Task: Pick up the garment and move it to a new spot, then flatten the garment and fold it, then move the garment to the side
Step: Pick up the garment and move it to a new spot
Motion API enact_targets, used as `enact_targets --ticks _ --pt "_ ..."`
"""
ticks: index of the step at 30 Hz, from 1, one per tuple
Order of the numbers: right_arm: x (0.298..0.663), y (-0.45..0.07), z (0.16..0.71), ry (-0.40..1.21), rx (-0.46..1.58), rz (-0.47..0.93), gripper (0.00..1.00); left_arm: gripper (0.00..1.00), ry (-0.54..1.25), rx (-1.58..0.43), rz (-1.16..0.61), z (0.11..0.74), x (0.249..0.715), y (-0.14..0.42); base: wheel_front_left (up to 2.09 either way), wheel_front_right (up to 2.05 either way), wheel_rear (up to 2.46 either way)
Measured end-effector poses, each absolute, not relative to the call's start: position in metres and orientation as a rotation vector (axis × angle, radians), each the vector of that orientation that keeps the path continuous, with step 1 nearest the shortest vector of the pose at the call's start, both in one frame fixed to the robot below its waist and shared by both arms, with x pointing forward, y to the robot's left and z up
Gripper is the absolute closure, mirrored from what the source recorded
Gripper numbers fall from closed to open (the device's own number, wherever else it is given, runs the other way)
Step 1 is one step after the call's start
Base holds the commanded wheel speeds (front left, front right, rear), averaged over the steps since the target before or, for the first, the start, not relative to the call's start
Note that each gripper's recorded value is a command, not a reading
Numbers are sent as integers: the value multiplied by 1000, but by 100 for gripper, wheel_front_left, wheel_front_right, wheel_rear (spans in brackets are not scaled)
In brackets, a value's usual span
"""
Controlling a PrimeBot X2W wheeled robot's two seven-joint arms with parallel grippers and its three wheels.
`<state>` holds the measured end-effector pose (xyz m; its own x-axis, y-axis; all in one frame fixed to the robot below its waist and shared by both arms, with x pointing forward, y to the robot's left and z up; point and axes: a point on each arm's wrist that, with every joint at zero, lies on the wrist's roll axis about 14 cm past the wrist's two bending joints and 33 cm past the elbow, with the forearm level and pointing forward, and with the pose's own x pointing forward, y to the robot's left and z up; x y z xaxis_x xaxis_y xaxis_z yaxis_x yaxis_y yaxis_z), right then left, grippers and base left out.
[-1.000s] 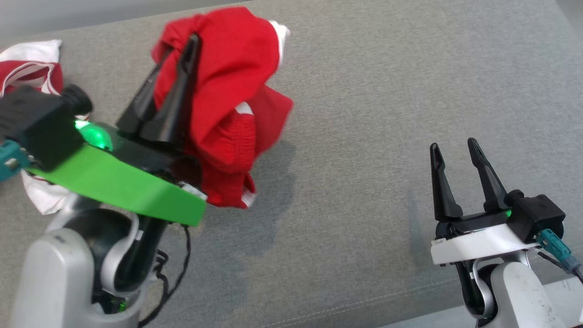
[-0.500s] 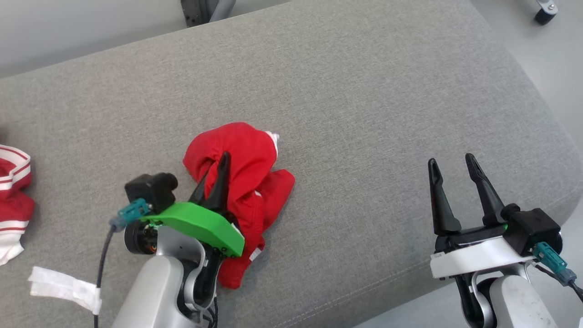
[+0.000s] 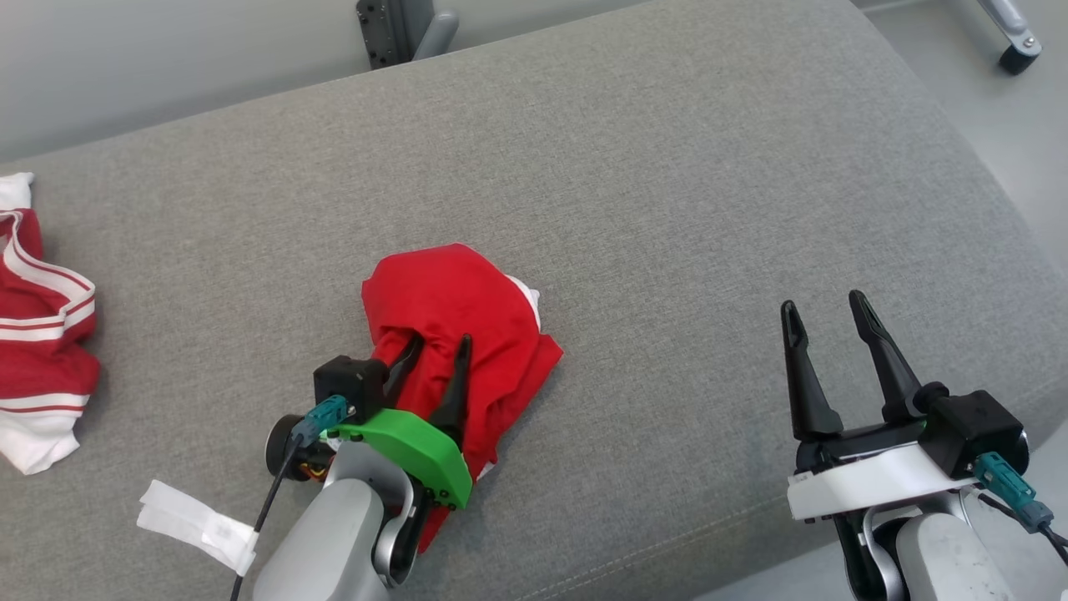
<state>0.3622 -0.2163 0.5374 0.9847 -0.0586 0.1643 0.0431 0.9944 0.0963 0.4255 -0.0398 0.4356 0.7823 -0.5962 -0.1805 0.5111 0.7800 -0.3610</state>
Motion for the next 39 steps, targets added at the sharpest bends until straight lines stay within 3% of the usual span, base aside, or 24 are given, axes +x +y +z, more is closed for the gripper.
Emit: enact_targets --ticks 9,25,39 --pt "359 -206 559 -234 53 -14 0 0 175 -264 -584 464 416 -26 0 0 0" --pt "351 -194 558 -229 -5 54 0 0 47 -99 -146 478 370 142 0 0 0" --pt "361 -166 525 -128 14 132 0 0 52 -87 12 470 333 197 0 0 0"
